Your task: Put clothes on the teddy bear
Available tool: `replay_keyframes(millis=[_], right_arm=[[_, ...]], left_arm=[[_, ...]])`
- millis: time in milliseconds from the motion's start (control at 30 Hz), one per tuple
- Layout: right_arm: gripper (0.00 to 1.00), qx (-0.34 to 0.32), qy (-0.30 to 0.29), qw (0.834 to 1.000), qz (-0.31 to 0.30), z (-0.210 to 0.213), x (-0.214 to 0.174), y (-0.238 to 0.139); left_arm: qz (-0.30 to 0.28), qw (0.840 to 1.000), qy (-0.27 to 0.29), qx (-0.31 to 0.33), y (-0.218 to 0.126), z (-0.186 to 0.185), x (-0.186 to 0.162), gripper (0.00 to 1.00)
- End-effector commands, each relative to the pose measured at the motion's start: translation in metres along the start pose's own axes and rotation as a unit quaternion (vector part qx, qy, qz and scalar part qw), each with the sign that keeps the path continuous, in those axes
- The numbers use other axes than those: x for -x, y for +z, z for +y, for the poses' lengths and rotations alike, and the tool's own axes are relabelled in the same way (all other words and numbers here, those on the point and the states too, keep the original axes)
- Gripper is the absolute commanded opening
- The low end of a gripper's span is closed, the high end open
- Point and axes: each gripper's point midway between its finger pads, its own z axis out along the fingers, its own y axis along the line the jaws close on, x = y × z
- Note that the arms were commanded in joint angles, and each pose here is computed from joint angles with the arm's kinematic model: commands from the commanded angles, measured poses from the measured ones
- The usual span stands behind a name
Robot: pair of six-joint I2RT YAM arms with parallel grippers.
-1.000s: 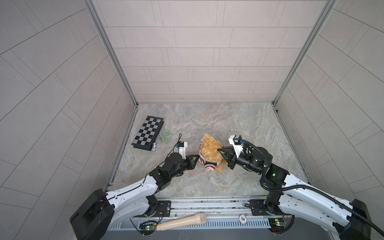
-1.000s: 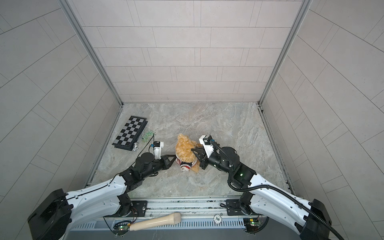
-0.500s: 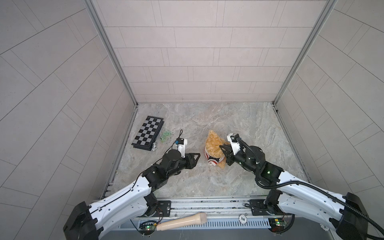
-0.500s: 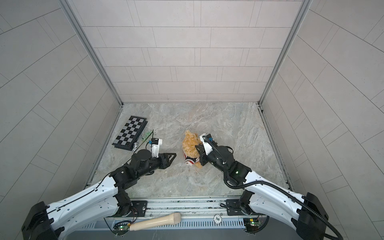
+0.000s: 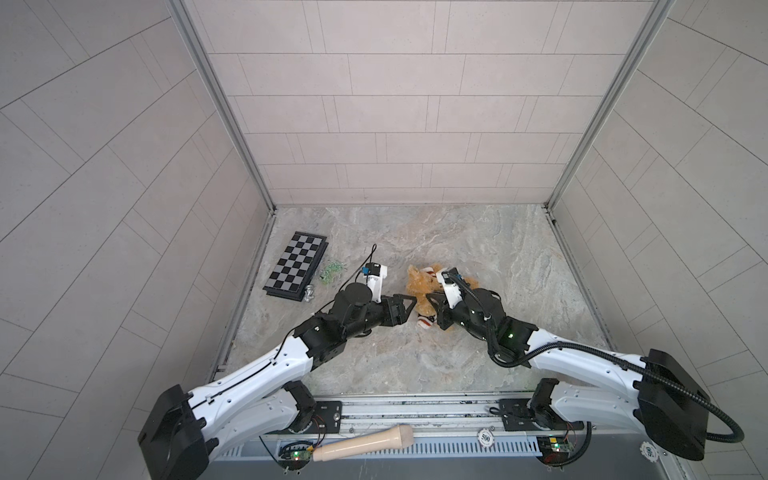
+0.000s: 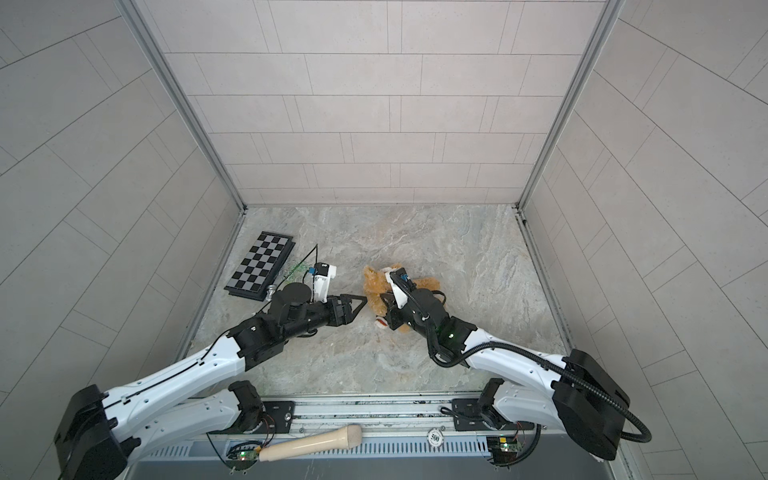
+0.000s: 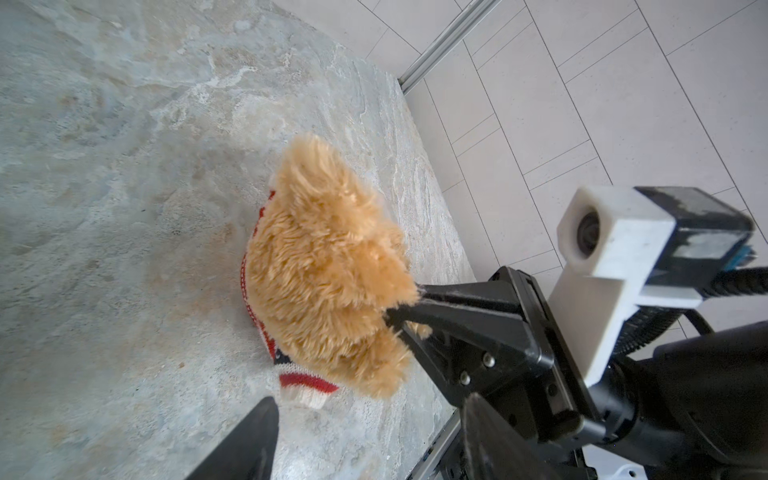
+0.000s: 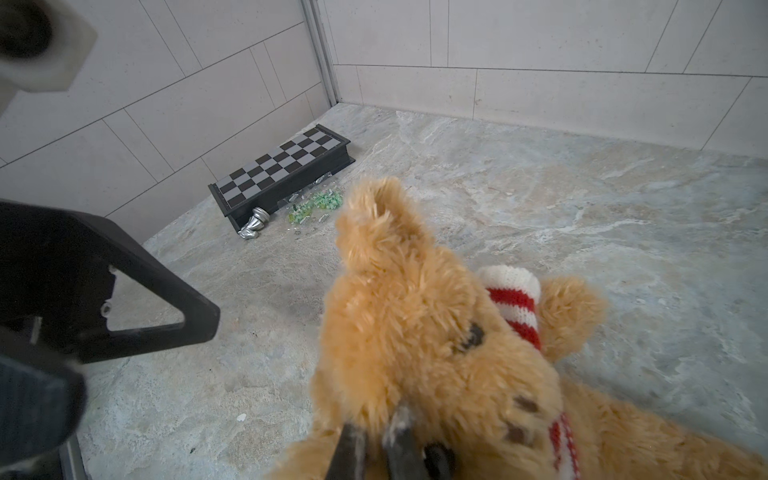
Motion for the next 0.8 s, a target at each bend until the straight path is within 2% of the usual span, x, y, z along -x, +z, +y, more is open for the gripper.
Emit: replay_keyframes(millis=[0, 200, 433, 600, 700, 767], right_arm=[[0.11, 0.029, 0.017, 0.999, -0.015, 0.011, 0.002, 0.001], [0.1, 0.061, 0.01, 0.998, -0.029, 0.024, 0.001, -0.006], [0.1, 0.085, -0.002, 0.996, -0.038, 0.039, -0.004, -0.008], [0.11, 0.093, -0.006, 0.995, -0.043, 0.046, -0.003, -0.006], [0.13, 0.105, -0.009, 0.993, -0.047, 0.054, 0.0, -0.004], [0.16, 0.115, -0.013, 0.992, -0.045, 0.06, 0.0, -0.003]], left_arm=[[0.004, 1.0, -0.013, -0.007, 0.012, -0.003, 0.003, 0.74], [-0.006, 0.999, -0.036, -0.01, 0.025, -0.007, 0.014, 0.75], [-0.011, 0.998, -0.063, 0.019, 0.035, 0.007, 0.018, 0.74], [0.004, 0.997, -0.061, 0.053, 0.042, 0.02, 0.005, 0.65], [0.009, 0.996, -0.053, 0.069, 0.043, 0.027, -0.003, 0.57], [0.009, 0.996, -0.055, 0.072, 0.044, 0.032, -0.005, 0.47]])
